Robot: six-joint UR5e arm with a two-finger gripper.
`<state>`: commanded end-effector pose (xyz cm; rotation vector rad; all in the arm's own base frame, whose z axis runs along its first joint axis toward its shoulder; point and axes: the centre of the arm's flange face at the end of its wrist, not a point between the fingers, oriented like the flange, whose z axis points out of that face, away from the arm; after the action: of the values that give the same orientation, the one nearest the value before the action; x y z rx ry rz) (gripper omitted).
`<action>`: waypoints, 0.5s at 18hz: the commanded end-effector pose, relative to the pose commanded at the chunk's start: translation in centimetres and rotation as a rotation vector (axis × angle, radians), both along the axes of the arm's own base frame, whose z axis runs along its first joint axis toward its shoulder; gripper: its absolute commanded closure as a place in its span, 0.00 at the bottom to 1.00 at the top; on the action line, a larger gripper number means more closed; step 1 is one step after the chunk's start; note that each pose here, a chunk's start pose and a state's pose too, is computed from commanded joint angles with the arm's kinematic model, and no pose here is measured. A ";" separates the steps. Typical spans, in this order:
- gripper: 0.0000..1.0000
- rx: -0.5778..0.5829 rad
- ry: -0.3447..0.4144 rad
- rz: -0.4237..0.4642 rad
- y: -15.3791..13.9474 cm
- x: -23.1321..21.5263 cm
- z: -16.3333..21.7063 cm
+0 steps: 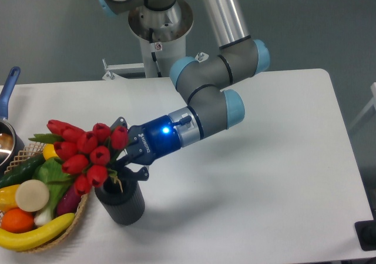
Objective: Insert the flowers into the vase
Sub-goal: 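Lower the tulip stems into the vase opening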
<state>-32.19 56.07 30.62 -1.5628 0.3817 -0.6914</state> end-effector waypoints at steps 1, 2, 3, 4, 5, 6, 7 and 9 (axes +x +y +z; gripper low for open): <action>0.68 -0.003 -0.003 -0.002 0.1 0.0 -0.6; 0.68 -0.003 -0.001 -0.001 0.2 0.0 -0.9; 0.68 -0.002 0.000 -0.001 0.2 0.0 -1.0; 0.68 -0.006 -0.003 -0.001 0.2 -0.1 -1.3; 0.68 -0.010 -0.002 -0.001 0.2 -0.1 -1.4; 0.68 -0.013 -0.001 -0.001 0.2 -0.1 -1.5; 0.68 -0.017 -0.002 -0.002 0.2 0.1 -1.6; 0.68 -0.027 -0.011 -0.008 0.2 0.7 -2.3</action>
<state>-31.51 56.22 28.34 -1.5831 0.3715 -0.7139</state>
